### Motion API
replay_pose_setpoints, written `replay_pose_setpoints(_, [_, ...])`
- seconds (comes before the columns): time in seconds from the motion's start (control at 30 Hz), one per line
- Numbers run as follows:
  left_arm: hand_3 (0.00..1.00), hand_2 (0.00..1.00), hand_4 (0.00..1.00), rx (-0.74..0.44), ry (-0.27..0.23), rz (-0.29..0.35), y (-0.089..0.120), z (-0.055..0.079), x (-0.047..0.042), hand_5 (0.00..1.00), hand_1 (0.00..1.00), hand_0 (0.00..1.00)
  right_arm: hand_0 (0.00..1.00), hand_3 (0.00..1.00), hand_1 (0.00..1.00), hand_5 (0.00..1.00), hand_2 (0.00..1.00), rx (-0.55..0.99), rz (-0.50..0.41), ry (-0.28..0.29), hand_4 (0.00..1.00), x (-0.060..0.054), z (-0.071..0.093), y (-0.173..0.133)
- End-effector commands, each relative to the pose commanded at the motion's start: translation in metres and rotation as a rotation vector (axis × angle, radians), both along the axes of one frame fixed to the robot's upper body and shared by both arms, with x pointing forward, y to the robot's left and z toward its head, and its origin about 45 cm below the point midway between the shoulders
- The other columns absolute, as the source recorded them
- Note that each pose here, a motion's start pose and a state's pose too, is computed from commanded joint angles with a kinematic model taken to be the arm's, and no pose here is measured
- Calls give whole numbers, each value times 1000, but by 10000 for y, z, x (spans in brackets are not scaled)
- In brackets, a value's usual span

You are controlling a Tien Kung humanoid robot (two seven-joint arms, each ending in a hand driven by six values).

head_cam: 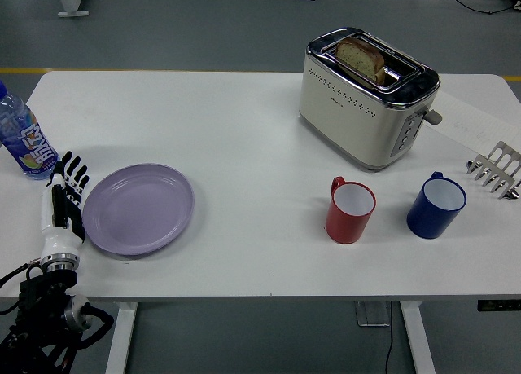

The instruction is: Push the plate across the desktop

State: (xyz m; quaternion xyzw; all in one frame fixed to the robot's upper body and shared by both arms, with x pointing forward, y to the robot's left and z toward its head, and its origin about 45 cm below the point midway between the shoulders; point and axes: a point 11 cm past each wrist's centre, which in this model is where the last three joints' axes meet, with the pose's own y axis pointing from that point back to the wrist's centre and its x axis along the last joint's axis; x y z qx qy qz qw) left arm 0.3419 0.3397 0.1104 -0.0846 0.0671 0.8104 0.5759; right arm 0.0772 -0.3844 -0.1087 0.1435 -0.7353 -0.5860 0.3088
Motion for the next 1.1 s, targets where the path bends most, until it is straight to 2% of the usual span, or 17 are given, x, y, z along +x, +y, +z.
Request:
replay_pose_setpoints(0.37, [886, 911, 512, -24, -2, -24, -52, -3, 42, 998, 877, 855, 550, 578, 459, 451, 564, -3, 3, -1, 305, 7, 4, -10])
replay_pose_setpoints(0.83, [887, 910, 510, -33, 8, -108, -326, -31, 96, 998, 874, 852, 550, 579, 459, 451, 564, -6, 9, 1, 305, 20, 13, -30])
replay_pose_setpoints(1.1, [887, 910, 510, -40, 6, -134, -421, -28, 107, 998, 873, 851, 550, 579, 459, 451, 564, -9, 9, 5, 305, 3, 14, -43])
